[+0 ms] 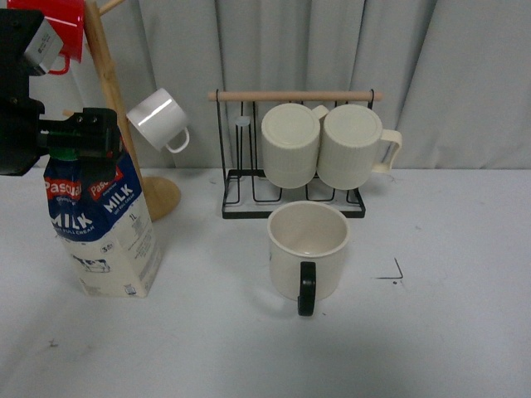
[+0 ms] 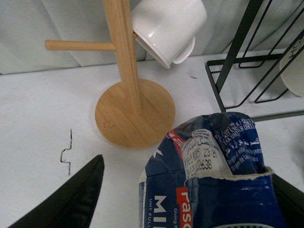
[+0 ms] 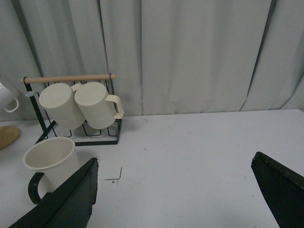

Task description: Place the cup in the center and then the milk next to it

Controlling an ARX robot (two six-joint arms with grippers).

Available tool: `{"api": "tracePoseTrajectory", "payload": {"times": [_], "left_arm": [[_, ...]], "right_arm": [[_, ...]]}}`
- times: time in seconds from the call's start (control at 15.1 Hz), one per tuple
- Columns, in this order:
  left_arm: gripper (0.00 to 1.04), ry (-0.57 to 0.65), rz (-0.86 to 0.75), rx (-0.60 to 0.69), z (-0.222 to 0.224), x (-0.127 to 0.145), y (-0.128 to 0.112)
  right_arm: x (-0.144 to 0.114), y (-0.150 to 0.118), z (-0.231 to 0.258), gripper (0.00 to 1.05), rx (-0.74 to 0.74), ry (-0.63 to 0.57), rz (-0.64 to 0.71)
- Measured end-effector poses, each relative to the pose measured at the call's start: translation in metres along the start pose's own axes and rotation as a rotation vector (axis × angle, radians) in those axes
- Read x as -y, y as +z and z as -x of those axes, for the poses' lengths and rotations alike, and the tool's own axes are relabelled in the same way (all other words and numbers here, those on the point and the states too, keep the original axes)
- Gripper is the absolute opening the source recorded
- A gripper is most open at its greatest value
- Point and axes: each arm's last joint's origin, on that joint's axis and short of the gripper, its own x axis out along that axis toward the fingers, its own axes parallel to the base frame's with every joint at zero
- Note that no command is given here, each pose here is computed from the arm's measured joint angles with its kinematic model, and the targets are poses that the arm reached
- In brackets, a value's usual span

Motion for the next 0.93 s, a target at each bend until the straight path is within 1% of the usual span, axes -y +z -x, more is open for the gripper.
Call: {"api": "tracePoseTrajectory", "payload": {"times": [0.13, 0.2, 0.33, 0.4, 0.46, 0.73, 0.93], "left_arm": [[0.68, 0.001, -0.001, -0.025, -0.005, 0.003, -0.007], [0.57, -0.001, -0.002, -0.038, -0.006, 0.004, -0.011], [0.36, -0.009, -0.007, -0.036, -0.006, 0.008, -0.012], [0.24, -0.018, -0.013, -0.038, -0.006, 0.011, -0.012], [0.17, -0.014, -0.016, -0.038, -0.006, 0.013, -0.012], [0.17, -0.009, -0.025, -0.046, -0.002, 0.019, -0.010], [0.17, -0.037, -0.055, -0.043, 0.005, 0.041, -0.008]], "right_arm": [[0.000, 0.000, 0.000, 0.98, 0.000, 0.000, 0.000], [0.000, 0.000, 0.000, 0.98, 0.000, 0.000, 0.000], [0.000, 0.000, 0.000, 0.98, 0.000, 0.000, 0.000], [0.000, 0.000, 0.000, 0.98, 0.000, 0.000, 0.000], [0.000, 0.000, 0.000, 0.98, 0.000, 0.000, 0.000], [0.000, 0.000, 0.000, 0.98, 0.000, 0.000, 0.000], [0.000, 0.000, 0.000, 0.98, 0.000, 0.000, 0.000]]}}
